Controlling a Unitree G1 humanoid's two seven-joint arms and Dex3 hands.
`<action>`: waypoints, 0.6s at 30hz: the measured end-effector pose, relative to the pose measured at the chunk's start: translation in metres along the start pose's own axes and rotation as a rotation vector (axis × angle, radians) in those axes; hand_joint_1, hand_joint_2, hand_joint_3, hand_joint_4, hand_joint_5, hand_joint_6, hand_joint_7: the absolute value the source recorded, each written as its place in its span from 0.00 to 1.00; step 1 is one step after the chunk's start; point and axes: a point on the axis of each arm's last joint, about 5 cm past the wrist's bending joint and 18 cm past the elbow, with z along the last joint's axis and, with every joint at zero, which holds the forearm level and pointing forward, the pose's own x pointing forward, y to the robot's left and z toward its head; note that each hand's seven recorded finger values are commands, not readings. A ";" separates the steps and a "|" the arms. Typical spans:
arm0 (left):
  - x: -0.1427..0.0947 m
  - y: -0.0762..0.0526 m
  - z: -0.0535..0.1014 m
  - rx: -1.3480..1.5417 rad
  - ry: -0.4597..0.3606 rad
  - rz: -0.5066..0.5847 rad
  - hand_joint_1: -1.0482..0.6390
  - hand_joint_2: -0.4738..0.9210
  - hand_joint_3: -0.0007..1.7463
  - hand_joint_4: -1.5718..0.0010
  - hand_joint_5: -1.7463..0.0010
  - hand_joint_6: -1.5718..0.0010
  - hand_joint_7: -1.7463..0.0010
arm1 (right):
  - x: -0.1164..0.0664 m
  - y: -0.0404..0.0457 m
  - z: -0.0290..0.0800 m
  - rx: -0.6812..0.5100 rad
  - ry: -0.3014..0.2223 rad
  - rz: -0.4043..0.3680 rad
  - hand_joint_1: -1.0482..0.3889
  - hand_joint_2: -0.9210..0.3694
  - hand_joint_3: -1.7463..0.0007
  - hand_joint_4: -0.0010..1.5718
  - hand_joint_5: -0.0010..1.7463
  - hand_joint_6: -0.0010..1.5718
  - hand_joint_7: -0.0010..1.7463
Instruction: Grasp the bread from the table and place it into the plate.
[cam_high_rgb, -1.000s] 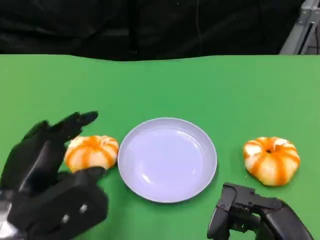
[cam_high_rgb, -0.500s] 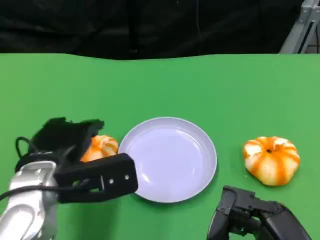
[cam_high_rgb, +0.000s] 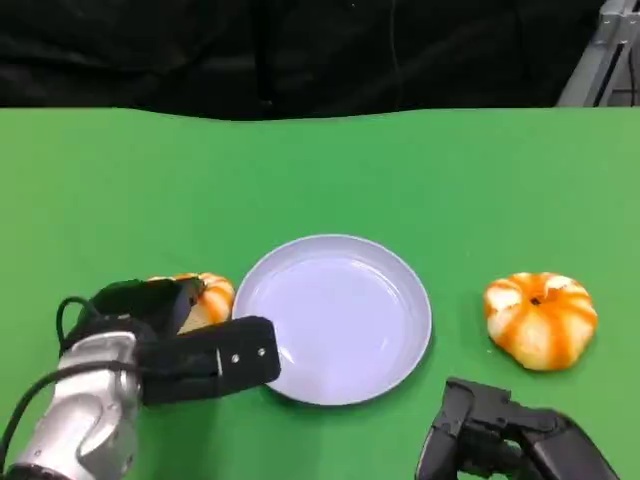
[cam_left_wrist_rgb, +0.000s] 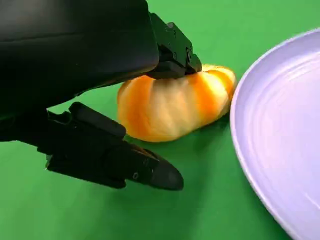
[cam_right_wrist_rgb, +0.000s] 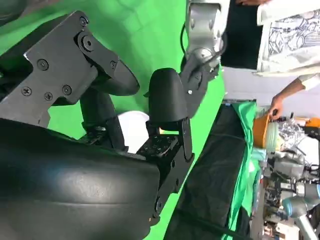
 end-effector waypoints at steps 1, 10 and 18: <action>-0.001 -0.002 -0.003 -0.028 -0.014 0.038 0.51 1.00 0.05 0.39 0.67 0.39 0.95 | 0.000 0.0004 0.000 0.001 0.000 0.001 0.70 0.44 0.24 0.44 0.95 0.44 0.84; -0.007 -0.020 -0.011 -0.041 -0.101 0.381 0.50 0.74 0.53 0.43 0.00 0.57 0.00 | 0.000 0.0005 0.001 -0.001 -0.005 0.001 0.69 0.46 0.23 0.44 0.95 0.44 0.84; -0.010 -0.010 0.017 0.037 -0.258 0.614 0.49 0.69 0.55 0.38 0.00 0.53 0.00 | 0.000 0.0001 0.001 -0.003 -0.005 0.000 0.68 0.45 0.23 0.44 0.95 0.44 0.84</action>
